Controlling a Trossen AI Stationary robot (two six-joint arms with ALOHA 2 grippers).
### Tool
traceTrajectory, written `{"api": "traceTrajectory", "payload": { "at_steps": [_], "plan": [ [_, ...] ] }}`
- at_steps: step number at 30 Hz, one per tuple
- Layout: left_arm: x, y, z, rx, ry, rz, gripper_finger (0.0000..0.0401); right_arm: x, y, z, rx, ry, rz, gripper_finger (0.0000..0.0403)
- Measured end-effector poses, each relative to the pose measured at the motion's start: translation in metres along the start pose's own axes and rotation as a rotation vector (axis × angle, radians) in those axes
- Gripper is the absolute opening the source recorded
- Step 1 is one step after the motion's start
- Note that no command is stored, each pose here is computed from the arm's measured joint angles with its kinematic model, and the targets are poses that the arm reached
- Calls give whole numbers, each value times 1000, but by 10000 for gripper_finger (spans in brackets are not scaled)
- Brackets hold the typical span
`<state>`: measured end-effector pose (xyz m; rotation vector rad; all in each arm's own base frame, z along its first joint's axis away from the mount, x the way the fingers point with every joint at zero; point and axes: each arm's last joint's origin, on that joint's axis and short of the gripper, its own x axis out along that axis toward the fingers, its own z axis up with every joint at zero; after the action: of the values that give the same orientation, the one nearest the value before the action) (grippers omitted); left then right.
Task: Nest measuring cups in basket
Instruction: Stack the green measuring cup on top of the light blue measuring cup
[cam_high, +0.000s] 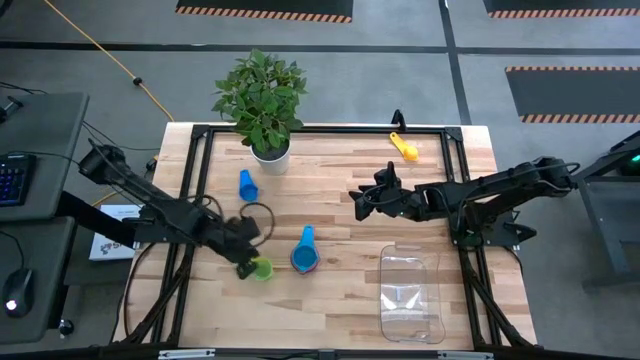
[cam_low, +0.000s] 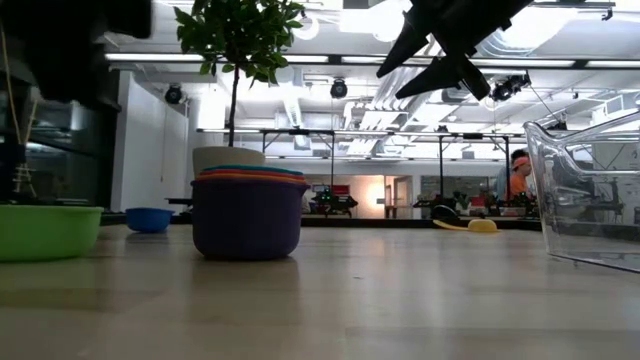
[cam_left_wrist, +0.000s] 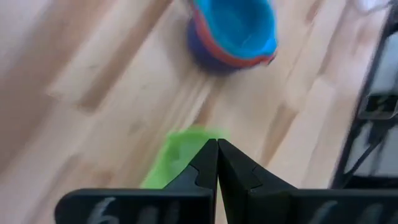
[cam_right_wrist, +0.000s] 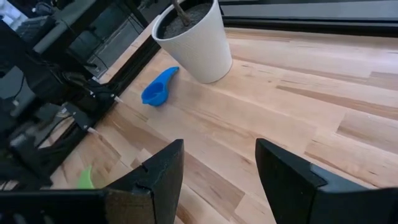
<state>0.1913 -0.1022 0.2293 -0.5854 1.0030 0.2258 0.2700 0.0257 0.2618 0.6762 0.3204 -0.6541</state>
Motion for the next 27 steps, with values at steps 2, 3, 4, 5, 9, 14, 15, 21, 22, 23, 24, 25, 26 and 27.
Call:
{"api": "traceTrajectory", "payload": {
  "at_steps": [2, 3, 4, 5, 9, 14, 15, 21, 22, 23, 24, 25, 26, 27],
  "plan": [
    [-9, 6, -6, 26, 28, 35, 4, 0, 0, 0, -2, 1, -1, 190],
    [-12, 10, -10, 41, 50, 63, 9, 0, 0, 0, 0, -1, 1, 190],
    [-14, 15, -15, 60, 76, 97, 15, 0, 0, 0, 3, -4, 1, 190],
    [-15, 18, -20, 78, 98, 118, 24, 0, 0, 0, 1, -3, 0, 190],
    [-7, 30, -36, 98, 194, 121, 73, 0, 0, 1, 4, -7, 0, 190],
    [12, 38, -47, 88, 258, 73, 160, 0, 0, 1, 4, -9, 0, 190],
    [14, 39, -48, 104, 256, 74, 177, 0, 0, 1, 6, -10, 2, 190],
    [17, 37, -49, 309, 247, 60, 256, 0, -1, 0, 18, 2, -5, 190],
    [19, 36, -49, 343, 242, 56, 264, 0, -1, -1, 14, 6, -9, 190],
    [19, 35, -51, 380, 241, 59, 270, 0, -1, -1, 14, 6, -9, 190],
    [20, 35, -53, 418, 246, 67, 275, 0, -1, -1, 16, 5, -9, 190],
    [22, 34, -55, 454, 244, 76, 279, 0, -1, -1, 15, 8, -12, 190],
    [24, 33, -57, 483, 242, 90, 281, 0, -2, -1, 13, 10, -15, 190],
    [26, 33, -59, 506, 240, 111, 283, 0, -2, -1, 14, 9, -14, 190]
  ]
}}
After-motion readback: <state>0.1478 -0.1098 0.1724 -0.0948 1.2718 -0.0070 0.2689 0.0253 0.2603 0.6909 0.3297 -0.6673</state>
